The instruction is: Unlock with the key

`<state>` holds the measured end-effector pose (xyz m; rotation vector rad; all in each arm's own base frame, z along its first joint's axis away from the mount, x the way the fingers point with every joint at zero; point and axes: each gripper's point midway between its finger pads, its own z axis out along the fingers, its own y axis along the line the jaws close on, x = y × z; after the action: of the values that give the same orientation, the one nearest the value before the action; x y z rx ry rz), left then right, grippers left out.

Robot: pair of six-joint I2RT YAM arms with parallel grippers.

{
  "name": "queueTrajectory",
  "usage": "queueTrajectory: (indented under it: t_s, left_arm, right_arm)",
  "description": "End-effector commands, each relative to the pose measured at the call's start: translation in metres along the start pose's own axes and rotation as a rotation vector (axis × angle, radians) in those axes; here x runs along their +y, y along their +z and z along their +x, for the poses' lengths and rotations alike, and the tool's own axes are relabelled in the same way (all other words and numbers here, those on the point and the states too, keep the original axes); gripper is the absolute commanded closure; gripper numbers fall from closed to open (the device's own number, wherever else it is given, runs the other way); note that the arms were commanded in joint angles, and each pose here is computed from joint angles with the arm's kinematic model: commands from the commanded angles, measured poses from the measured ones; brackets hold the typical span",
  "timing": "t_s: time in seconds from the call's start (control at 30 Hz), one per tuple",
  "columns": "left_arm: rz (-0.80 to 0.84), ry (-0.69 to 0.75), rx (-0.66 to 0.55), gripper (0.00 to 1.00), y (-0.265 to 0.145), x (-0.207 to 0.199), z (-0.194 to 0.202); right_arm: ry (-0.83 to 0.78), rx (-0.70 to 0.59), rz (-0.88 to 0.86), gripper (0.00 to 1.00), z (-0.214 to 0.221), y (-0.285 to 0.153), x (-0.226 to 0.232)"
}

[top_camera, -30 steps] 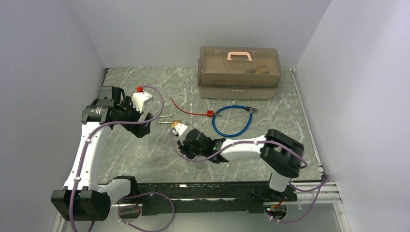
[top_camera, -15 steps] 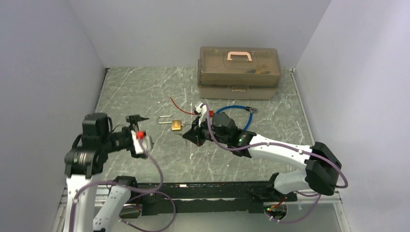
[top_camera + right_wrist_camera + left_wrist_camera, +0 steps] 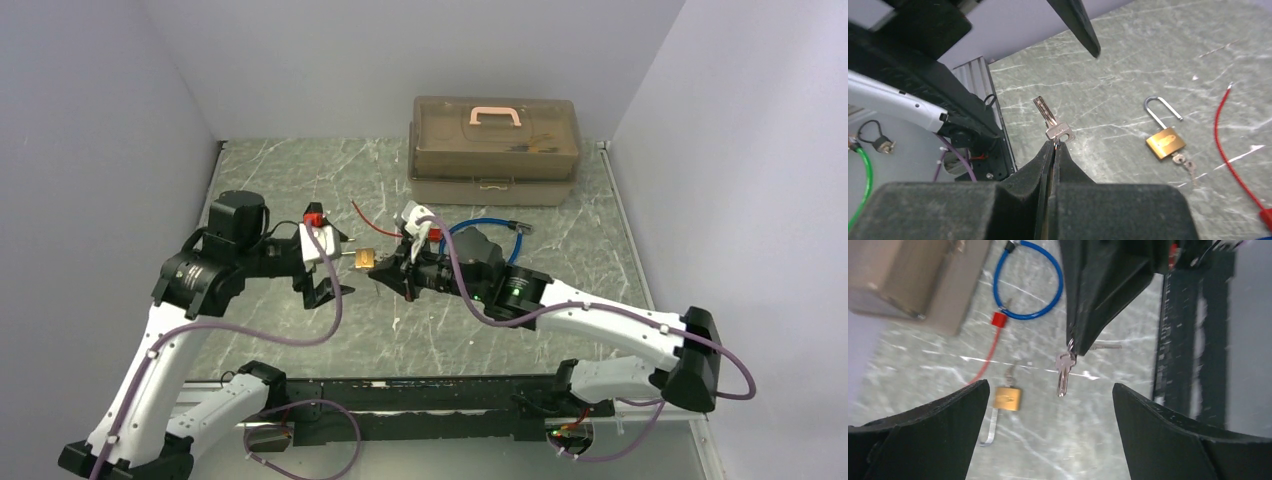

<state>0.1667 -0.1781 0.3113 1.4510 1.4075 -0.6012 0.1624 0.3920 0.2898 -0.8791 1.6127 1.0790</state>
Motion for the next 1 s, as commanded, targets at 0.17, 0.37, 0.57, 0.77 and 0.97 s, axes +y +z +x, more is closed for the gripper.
queueTrajectory:
  t_s: [0.17,0.37,0.57,0.77,0.97]
  left_arm:
    - [0.115,-0.507,-0.195,0.01,-0.004,-0.024,-0.051]
    - [0.344,-0.707,-0.301,0.01,-0.009,-0.043,-0.076]
    - [0.369,-0.886,-0.32,0.0,-0.009,-0.031,-0.079]
    - [0.304,-0.906,-0.334,0.01,-0.01,-0.024,-0.078]
    - [0.295,-0.928,-0.343,0.24,-0.014,-0.026,-0.079]
  right_arm:
    - [-0.344,-0.11,0.138,1.0,-0.048,-0.044,0.008]
    - [-0.542,-0.142,0.254,1.0,-0.066,-0.063,0.019]
    - [-0.715,-0.155,0.349,1.0,-0.08,-0.073,0.039]
    - [-0.796,-0.148,0.374,1.0,-0.085,-0.072,0.051]
    - [-0.848,-0.147,0.423,1.0,-0.087,-0.068,0.048]
